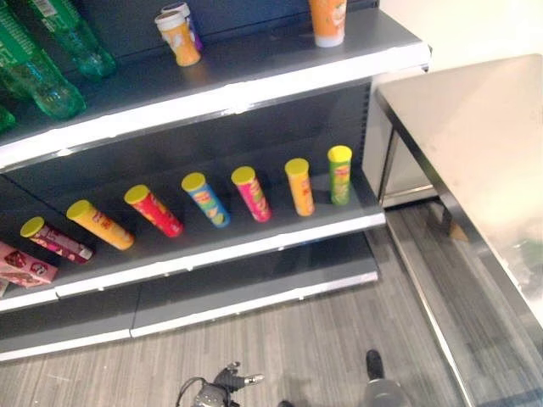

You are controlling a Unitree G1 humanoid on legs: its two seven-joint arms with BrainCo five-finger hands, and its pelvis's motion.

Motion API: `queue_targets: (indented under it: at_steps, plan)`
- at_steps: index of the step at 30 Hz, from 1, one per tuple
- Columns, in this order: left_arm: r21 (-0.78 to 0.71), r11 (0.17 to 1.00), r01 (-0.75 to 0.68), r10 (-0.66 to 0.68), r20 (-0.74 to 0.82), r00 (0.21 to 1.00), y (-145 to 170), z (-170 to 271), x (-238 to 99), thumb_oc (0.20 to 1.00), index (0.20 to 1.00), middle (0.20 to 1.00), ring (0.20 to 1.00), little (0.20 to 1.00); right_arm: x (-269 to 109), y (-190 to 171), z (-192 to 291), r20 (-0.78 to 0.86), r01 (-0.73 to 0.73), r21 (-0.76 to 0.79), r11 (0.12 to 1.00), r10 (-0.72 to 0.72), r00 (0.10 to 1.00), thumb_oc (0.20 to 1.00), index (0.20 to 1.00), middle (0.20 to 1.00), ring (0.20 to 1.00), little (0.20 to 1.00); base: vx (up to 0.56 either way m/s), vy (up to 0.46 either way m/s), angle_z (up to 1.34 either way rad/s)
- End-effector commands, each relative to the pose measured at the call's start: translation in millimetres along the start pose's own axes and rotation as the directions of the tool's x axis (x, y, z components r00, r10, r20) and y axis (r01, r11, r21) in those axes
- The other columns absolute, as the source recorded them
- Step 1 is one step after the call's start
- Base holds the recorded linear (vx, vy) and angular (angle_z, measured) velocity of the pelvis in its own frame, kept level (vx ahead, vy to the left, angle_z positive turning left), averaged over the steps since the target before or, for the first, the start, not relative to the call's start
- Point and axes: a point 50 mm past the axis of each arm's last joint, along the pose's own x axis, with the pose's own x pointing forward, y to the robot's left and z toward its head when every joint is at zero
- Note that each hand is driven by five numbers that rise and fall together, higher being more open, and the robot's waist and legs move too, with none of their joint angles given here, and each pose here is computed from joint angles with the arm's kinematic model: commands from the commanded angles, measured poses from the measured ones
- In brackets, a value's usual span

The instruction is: Put the goods on the table back onto the shelves and tidy them up.

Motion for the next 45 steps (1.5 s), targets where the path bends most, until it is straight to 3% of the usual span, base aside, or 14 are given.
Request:
queue_targets:
  at_steps: [1,5,14,29,34,37,45]
  plan:
    - [0.013,0.997,-0.082,0.082,-0.027,0.996,25,-4,0,1.0,1.0,1.0,1.0,1.0,0,-27,39,0.182,0.148,0.13,0.98,-0.171,0.968,0.2,0.2,0.2,0.2,0.2,-0.04,-0.06,0.07]
    - [-0.023,0.996,-0.09,0.09,-0.01,0.996,26,-1,1,1.0,1.0,1.0,1.0,1.0,-11,-42,71,0.332,0.13,0.275,0.953,-0.221,0.917,0.2,0.2,0.2,0.2,0.2,-0.02,-0.016,0.26]
    - [-0.056,0.994,-0.093,0.091,-0.037,0.995,28,-13,-3,1.0,1.0,1.0,1.0,1.0,-24,-60,128,0.585,0.009,0.302,0.953,-0.193,0.788,0.2,0.2,0.2,0.2,0.2,-0.04,0.103,0.35]
    - [-0.111,0.981,-0.157,0.15,-0.075,0.986,52,-34,-12,1.0,1.0,1.0,1.0,1.0,-14,-67,160,0.675,-0.122,0.289,0.95,-0.112,0.73,0.2,0.2,0.2,0.2,0.2,0.0,0.144,0.26]
    - [-0.122,0.984,-0.131,0.128,-0.034,0.991,52,-23,-9,1.0,1.0,1.0,1.0,1.0,-6,-85,192,0.74,-0.164,0.317,0.934,-0.136,0.659,0.2,0.2,0.2,0.2,0.2,0.01,-0.003,-0.12]
    - [-0.13,0.984,-0.122,0.123,-0.003,0.992,51,-14,-7,1.0,1.0,1.0,1.0,1.0,1,-104,199,0.739,-0.169,0.326,0.93,-0.139,0.659,0.2,0.2,0.2,0.2,0.2,0.04,-0.07,0.4]
    - [-0.162,0.981,-0.11,0.108,-0.017,0.994,49,-20,-9,1.0,1.0,1.0,1.0,1.0,28,-112,213,0.704,-0.196,0.248,0.949,-0.037,0.709,0.2,0.2,0.2,0.2,0.2,0.05,-0.129,0.35]
